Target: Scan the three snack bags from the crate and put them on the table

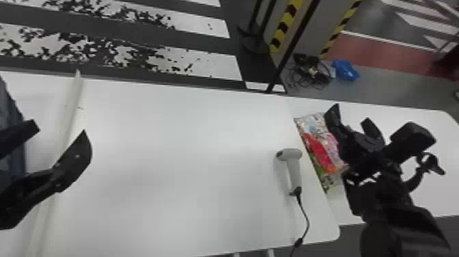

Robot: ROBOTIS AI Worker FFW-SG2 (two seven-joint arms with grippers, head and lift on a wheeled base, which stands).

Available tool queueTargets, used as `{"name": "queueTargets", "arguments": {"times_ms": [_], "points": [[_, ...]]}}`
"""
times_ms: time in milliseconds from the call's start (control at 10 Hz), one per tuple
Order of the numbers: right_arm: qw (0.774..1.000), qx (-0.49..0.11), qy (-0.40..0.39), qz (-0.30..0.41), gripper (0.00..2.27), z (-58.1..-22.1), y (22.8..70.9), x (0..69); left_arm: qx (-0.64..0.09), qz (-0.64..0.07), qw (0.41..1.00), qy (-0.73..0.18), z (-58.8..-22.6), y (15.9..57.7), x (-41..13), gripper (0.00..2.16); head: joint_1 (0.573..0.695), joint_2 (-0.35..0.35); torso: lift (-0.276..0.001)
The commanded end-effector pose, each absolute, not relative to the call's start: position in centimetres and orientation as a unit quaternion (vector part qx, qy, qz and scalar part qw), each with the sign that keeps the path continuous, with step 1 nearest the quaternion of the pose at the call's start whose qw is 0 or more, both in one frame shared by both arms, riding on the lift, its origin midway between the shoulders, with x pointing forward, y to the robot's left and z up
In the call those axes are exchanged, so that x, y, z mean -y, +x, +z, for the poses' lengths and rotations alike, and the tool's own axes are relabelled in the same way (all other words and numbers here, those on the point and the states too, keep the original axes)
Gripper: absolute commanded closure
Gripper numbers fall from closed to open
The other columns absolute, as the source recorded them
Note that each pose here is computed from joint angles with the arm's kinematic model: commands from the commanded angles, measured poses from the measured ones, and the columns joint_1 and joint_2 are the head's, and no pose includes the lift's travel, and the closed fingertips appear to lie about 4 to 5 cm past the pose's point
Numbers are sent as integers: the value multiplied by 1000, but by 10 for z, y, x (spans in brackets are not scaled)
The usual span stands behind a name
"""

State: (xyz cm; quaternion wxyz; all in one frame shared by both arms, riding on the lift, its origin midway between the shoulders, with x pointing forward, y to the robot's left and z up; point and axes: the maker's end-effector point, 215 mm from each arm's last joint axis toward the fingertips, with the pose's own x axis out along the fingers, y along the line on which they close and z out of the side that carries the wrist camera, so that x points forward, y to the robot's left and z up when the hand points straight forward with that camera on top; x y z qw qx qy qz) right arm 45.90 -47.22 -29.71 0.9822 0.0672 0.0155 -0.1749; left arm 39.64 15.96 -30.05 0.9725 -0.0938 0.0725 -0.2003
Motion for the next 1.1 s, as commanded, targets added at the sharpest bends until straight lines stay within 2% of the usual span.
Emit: {"name": "queueTargets", "arguments": {"times_ms": [0,100,400,600,700,1000], "points": [[990,-45,86,-102,83,-304,463,395,-72,-198,973,-94,-300,397,-160,56,695,-350,-94],[992,-65,87,-56,83,-309,463,342,-74,-193,974,-91,-302,397,-159,56,695,-350,-94],[993,-93,65,23,87,-328,443,220,-82,-158,980,-95,-309,397,-169,60,695,-152,-94],[991,-111,70,11,90,-335,424,211,-94,-141,982,-83,-314,384,-171,56,695,-73,-94],[990,-125,70,5,90,-340,414,214,-104,-131,982,-84,-321,378,-174,56,695,-58,-94],[984,-162,69,-8,90,-362,396,237,-136,-116,981,-81,-345,358,-180,56,695,-67,-94]]}}
